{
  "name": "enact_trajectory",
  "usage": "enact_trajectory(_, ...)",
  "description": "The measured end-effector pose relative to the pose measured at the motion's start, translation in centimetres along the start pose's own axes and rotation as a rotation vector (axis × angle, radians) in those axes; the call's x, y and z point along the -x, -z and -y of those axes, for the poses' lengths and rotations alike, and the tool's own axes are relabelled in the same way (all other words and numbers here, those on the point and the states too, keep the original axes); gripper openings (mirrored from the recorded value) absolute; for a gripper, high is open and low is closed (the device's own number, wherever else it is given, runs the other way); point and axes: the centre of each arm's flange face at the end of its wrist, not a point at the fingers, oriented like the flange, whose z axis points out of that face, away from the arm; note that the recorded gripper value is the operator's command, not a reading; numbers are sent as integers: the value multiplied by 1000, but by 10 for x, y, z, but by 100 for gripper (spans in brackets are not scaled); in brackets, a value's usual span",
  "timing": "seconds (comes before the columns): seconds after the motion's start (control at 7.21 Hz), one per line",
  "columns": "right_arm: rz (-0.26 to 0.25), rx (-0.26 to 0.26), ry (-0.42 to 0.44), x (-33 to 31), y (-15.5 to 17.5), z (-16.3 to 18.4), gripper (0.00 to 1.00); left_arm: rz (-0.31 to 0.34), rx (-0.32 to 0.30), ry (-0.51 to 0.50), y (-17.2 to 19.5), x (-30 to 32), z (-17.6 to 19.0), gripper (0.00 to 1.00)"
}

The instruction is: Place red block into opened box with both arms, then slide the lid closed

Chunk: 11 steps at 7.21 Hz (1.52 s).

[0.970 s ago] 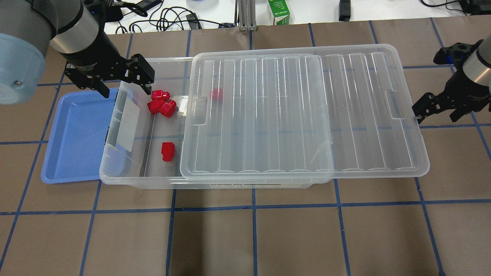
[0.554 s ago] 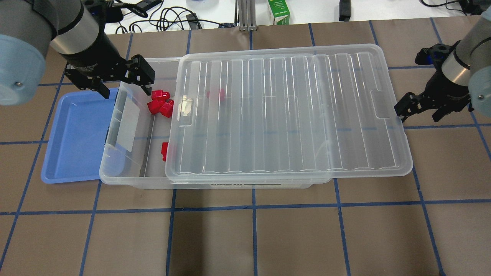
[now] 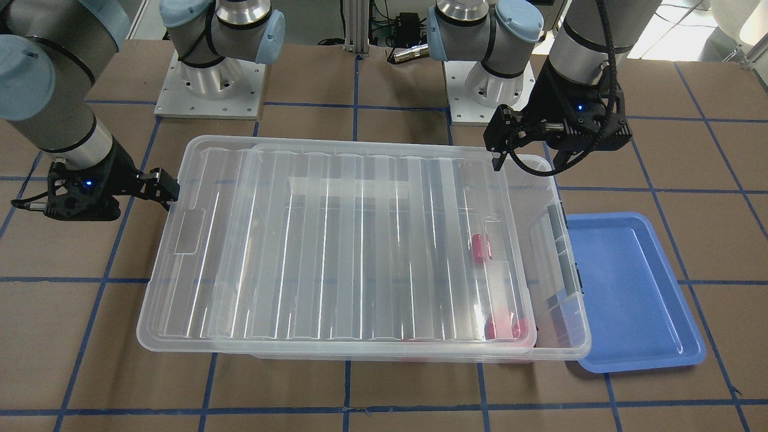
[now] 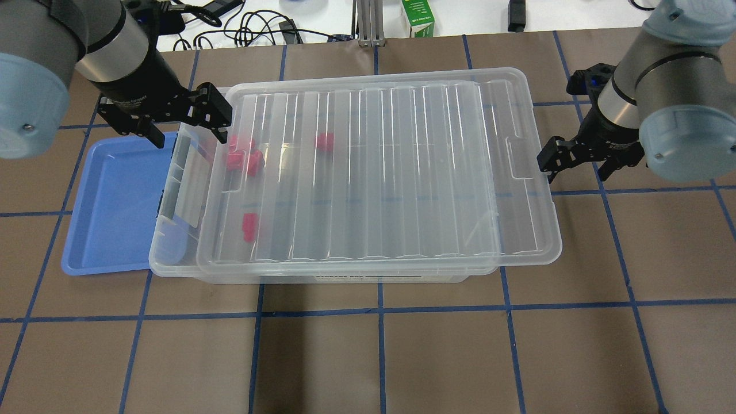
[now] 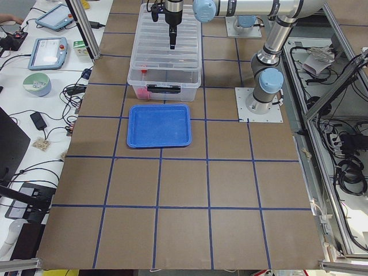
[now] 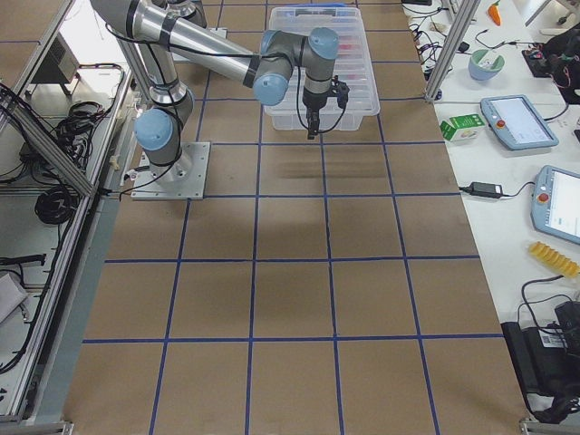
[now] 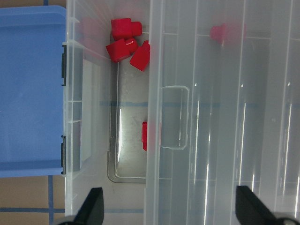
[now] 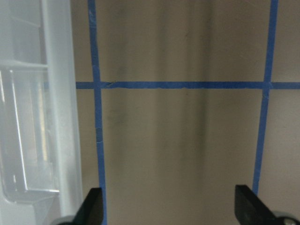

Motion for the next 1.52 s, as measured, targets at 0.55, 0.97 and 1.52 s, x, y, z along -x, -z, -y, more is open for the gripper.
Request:
enact_trajectory(0.55, 45, -15, -8, 38, 5, -2, 100, 0, -1, 0, 0, 0, 0, 100)
enact_trajectory(0.97, 46, -47, 2, 39, 19, 3, 100, 1, -3, 0, 1, 0, 0, 100)
enact_trajectory(1.52, 38, -161, -24, 92, 152, 9, 100, 3, -6, -2, 3, -1, -1, 100)
